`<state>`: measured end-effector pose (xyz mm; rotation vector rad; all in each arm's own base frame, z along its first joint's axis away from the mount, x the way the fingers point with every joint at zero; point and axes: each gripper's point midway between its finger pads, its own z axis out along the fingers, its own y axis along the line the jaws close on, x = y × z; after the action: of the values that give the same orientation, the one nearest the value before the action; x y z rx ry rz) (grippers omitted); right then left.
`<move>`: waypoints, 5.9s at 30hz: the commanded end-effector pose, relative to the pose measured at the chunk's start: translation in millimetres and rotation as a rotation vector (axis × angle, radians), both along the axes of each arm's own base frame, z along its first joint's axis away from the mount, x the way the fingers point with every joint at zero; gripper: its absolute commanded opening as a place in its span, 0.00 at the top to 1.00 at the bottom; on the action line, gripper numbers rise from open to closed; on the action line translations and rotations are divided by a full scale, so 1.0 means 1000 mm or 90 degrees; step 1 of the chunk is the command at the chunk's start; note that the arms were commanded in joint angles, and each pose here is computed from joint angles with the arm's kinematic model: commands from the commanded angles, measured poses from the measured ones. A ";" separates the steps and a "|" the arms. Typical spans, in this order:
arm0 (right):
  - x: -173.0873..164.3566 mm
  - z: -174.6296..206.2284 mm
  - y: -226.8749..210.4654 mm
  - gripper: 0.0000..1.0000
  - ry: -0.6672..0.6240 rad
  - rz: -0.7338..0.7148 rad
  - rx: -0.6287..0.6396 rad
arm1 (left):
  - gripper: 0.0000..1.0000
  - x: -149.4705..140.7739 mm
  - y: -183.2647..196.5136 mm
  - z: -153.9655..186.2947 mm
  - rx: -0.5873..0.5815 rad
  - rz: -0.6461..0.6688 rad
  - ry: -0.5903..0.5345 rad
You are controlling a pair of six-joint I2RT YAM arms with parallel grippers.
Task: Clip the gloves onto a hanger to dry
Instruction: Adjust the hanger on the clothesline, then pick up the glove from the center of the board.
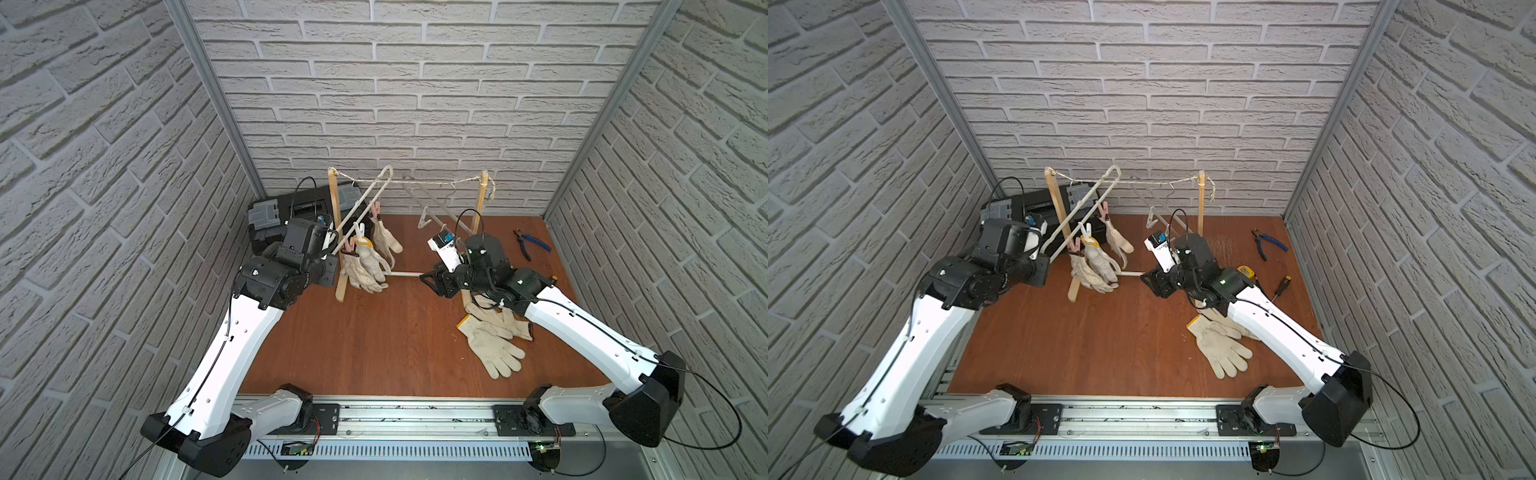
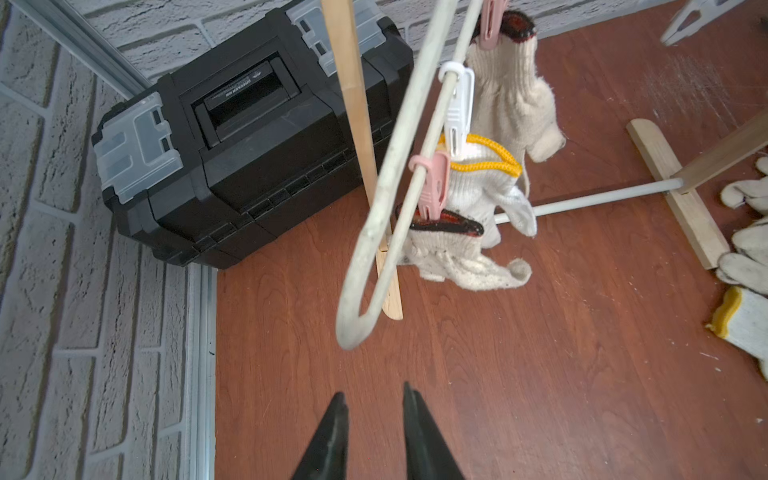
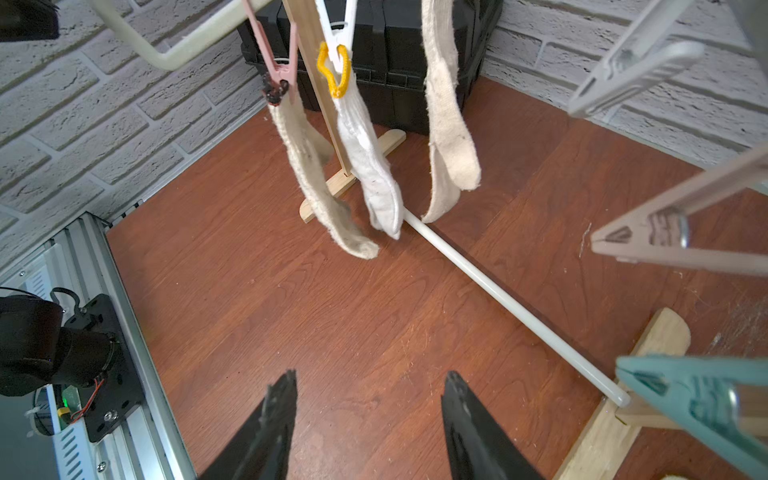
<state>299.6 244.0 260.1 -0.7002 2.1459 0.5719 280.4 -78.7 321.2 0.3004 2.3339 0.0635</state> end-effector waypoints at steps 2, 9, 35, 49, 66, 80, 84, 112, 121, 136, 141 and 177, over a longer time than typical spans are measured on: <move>-0.018 -0.012 -0.018 0.42 0.041 -0.046 -0.004 | 0.69 0.001 -0.002 0.002 -0.018 -0.002 -0.010; -0.049 -0.078 -0.048 0.41 0.146 -0.145 -0.062 | 0.51 -0.017 -0.001 -0.001 -0.008 -0.012 0.003; -0.030 -0.186 -0.121 0.51 0.249 -0.299 -0.142 | 0.02 -0.068 -0.144 -0.135 -0.309 -0.195 0.074; -0.031 -0.240 -0.115 0.52 0.324 -0.322 -0.162 | 0.02 -0.067 -0.186 -0.179 -0.306 -0.229 0.135; -0.047 -0.217 -0.098 0.97 0.293 -0.298 -0.133 | 0.02 -0.064 -0.186 -0.205 -0.272 -0.224 0.171; -0.094 -0.128 -0.052 0.97 0.237 -0.053 -0.004 | 0.03 -0.061 -0.195 -0.164 -0.172 -0.431 0.045; -0.105 -0.094 -0.031 0.97 0.196 0.046 0.042 | 0.06 -0.065 -0.201 -0.160 -0.133 -0.528 0.044; -0.100 0.000 0.022 0.97 0.097 0.372 -0.009 | 0.22 -0.060 -0.219 -0.076 0.097 -0.812 -0.205; -0.092 0.012 0.022 0.97 0.092 0.387 0.004 | 0.46 -0.068 -0.231 -0.080 0.110 -0.874 -0.170; -0.084 0.008 0.012 0.97 0.104 0.373 -0.016 | 1.00 -0.081 -0.225 -0.077 0.102 -0.885 -0.143; -0.075 0.010 0.010 0.86 0.073 0.354 -0.025 | 1.00 -0.075 -0.217 -0.082 0.090 -0.837 -0.101; -0.041 0.005 0.050 0.37 -0.244 0.054 0.171 | 1.00 -0.032 -0.210 -0.089 -0.102 -0.570 0.133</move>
<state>251.7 285.2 230.7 -0.7678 1.7735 0.6627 241.2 -281.0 221.1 1.3314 2.1784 -0.5545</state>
